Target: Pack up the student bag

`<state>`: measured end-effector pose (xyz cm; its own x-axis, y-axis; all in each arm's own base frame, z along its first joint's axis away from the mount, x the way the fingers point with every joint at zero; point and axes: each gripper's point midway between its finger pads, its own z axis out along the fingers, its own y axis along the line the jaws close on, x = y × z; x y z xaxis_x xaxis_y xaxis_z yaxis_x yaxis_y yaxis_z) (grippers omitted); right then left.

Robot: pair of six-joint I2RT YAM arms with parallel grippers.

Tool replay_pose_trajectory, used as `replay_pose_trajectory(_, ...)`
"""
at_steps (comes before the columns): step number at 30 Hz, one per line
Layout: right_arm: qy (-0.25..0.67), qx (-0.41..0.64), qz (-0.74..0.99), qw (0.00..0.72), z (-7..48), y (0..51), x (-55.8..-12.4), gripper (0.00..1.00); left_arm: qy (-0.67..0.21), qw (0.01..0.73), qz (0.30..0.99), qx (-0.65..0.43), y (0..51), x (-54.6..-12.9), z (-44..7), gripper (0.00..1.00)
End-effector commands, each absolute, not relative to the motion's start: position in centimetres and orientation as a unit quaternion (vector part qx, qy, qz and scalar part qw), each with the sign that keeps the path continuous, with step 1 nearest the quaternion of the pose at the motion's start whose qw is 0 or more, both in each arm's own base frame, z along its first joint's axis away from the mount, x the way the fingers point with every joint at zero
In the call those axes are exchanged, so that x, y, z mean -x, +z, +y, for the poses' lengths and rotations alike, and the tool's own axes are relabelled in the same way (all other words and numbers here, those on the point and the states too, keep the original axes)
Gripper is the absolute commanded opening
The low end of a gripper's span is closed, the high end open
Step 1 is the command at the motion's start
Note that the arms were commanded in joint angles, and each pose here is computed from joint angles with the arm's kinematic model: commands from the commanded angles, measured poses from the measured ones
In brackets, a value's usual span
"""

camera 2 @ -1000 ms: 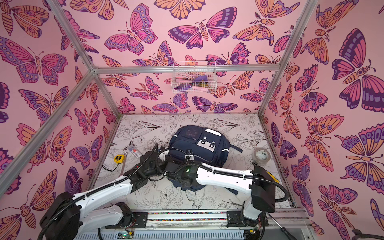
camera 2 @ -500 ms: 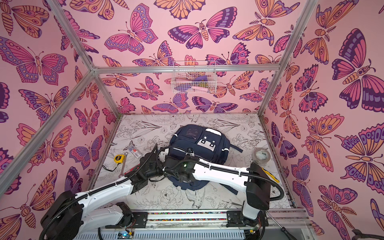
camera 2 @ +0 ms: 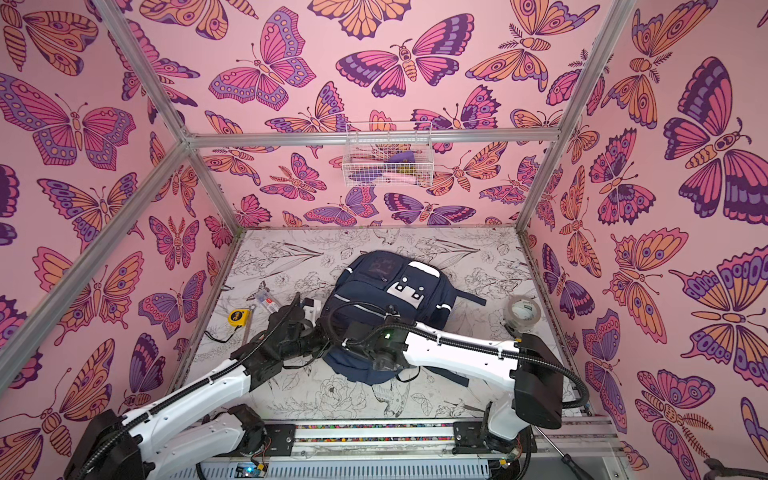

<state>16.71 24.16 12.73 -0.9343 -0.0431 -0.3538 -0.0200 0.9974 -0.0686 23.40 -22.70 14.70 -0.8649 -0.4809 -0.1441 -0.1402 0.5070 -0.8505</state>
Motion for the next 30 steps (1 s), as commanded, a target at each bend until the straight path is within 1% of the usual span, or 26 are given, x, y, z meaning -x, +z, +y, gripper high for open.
replay_pose_trajectory(1, -0.105, 0.036, 0.982, 0.153, 19.1, 12.9, -16.0, 0.00, -0.411, 0.210, 0.865, 0.194, 13.5, -23.9, -20.4, 0.00)
replay_pose_trajectory(8, -0.094, 0.016, 0.984, 0.151, 15.5, 11.3, -20.2, 0.00, -0.390, 0.195, 0.884, 0.171, 12.9, -22.9, -20.1, 0.00)
replay_pose_trajectory(12, -0.108, 0.010, 0.981, 0.163, 13.6, 11.0, -22.9, 0.00, -0.380, 0.186, 0.892, 0.161, 12.3, -22.3, -19.9, 0.00)
replay_pose_trajectory(19, -0.092, 0.007, 0.979, 0.184, 11.7, 10.9, -28.0, 0.00, -0.374, 0.177, 0.899, 0.143, 12.1, -21.5, -19.7, 0.00)
replay_pose_trajectory(21, -0.073, 0.012, 0.981, 0.179, 11.6, 10.7, -28.8, 0.00, -0.371, 0.175, 0.901, 0.141, 12.0, -21.4, -19.5, 0.00)
replay_pose_trajectory(24, -0.028, 0.042, 0.983, 0.178, 13.0, 10.8, -28.5, 0.00, -0.371, 0.172, 0.901, 0.143, 12.0, -21.4, -19.0, 0.00)
replay_pose_trajectory(26, 0.030, 0.075, 0.983, 0.162, 14.8, 11.1, -27.0, 0.00, -0.369, 0.172, 0.901, 0.150, 11.9, -21.6, -18.5, 0.00)
replay_pose_trajectory(28, 0.061, 0.089, 0.983, 0.151, 16.1, 11.4, -25.5, 0.00, -0.370, 0.173, 0.900, 0.154, 11.9, -21.7, -18.3, 0.00)
replay_pose_trajectory(30, 0.064, 0.095, 0.984, 0.140, 16.8, 12.0, -24.1, 0.00, -0.369, 0.175, 0.899, 0.157, 12.0, -22.0, -18.1, 0.00)
